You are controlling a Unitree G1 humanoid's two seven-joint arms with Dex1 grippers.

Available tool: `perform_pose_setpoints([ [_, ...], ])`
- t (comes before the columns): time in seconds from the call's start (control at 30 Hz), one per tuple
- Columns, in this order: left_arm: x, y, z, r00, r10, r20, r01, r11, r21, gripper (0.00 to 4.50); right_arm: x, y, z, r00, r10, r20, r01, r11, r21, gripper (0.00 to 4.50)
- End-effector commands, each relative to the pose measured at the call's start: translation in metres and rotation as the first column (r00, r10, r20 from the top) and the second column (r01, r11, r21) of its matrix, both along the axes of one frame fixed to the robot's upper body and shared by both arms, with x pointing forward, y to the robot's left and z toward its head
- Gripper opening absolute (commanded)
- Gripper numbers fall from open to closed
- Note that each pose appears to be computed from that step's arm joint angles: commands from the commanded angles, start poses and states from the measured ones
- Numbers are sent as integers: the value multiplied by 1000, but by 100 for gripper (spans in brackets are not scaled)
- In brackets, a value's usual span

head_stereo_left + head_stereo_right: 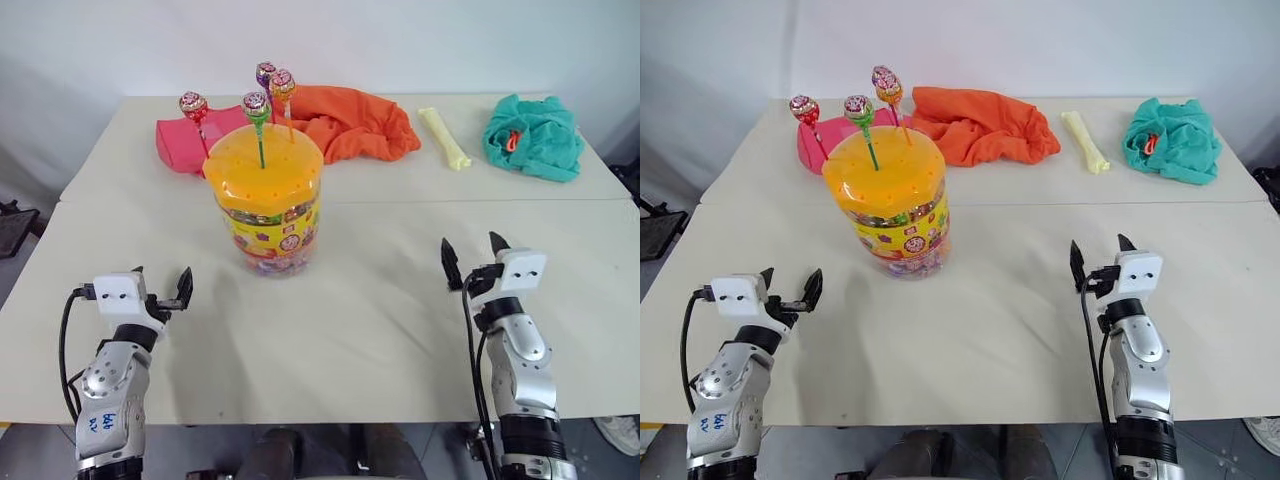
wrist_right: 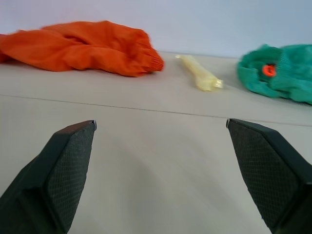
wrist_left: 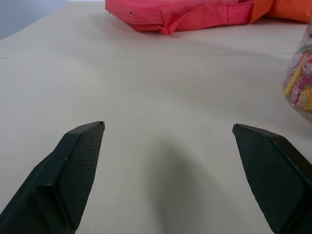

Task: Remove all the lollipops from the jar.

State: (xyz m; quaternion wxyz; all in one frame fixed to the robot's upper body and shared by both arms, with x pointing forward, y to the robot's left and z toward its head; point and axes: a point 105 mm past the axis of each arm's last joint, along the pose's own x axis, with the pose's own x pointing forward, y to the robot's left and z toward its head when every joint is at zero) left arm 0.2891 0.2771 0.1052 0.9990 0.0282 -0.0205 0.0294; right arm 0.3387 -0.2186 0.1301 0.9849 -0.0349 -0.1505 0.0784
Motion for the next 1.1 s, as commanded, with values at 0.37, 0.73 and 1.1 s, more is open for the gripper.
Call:
perform_pose_setpoints([
  [0.37,-35,41,89,887,-414,205,425,905,-11,447,-62,46,108,648,743,168,-731,669,-133,450],
  [0.73,-40,37,127,701,-669,247,690,724,3,447,-90,66,152,449,875,181,-791,483,-376,450],
  [1.1,14,-36,177,505,-780,369,823,564,66,447,-80,73,157,460,857,233,-794,515,-323,450],
])
